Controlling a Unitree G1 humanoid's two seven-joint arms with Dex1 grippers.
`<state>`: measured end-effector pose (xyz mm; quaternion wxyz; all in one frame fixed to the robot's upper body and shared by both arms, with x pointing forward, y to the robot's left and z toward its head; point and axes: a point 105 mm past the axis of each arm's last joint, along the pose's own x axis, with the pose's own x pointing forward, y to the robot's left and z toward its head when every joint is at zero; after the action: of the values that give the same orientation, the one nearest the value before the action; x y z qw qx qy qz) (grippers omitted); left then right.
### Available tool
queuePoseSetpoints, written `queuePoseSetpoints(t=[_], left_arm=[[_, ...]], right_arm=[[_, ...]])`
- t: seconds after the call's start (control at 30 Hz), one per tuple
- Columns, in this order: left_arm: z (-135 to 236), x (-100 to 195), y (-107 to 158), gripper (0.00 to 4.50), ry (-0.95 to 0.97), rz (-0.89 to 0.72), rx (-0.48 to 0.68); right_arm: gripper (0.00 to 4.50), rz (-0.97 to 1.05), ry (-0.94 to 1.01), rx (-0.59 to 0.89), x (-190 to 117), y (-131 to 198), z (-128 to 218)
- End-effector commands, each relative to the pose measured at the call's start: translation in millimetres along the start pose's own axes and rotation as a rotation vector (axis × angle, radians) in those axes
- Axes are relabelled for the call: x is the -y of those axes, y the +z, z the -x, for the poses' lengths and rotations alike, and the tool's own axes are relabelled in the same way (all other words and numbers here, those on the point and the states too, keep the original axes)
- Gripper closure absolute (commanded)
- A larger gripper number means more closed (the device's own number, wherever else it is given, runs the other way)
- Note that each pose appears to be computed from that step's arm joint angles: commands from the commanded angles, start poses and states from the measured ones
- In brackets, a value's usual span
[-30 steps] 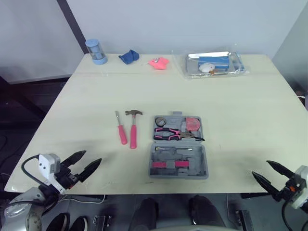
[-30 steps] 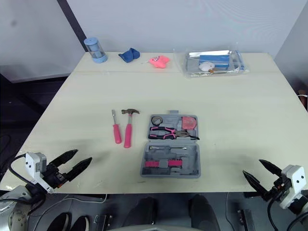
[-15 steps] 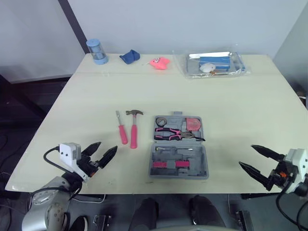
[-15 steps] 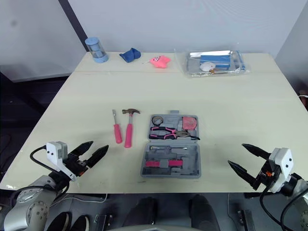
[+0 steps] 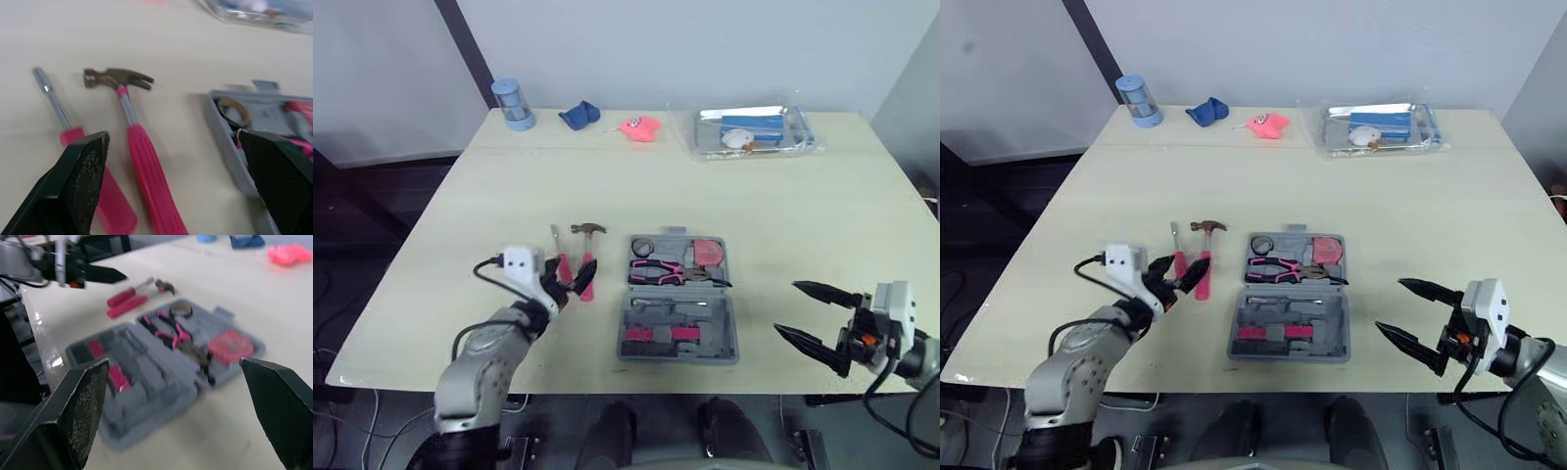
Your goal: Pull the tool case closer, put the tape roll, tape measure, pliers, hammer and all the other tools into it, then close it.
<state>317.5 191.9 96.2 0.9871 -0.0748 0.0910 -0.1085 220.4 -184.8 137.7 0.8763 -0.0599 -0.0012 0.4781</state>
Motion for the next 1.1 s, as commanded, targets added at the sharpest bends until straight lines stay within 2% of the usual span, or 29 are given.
queuePoseSetpoints(t=[0.03,0.3,0.5,0.7,1.1], left_arm=[[-9,-3,-1,0.00,0.071,-0.021,-0.011],[-35,-12,-5,0.00,0.174,0.008,-0.035],[-60,-6,-3,0.00,0.200,0.025,-0.043],[-77,-6,-1,0.00,0.243,-0.019,-0.060],[-93,-21,-13,0.00,0.320,-0.035,-0.128]], right_arm=[[0.04,0.043,-0.004,0.024,3,12,-5],[0.04,0.071,-0.016,0.057,14,25,-14],[0.04,0.085,-0.014,0.047,17,23,-16],[0.04,0.095,-0.017,0.042,17,22,-17],[0.04,0.103,-0.034,0.036,17,23,-15]])
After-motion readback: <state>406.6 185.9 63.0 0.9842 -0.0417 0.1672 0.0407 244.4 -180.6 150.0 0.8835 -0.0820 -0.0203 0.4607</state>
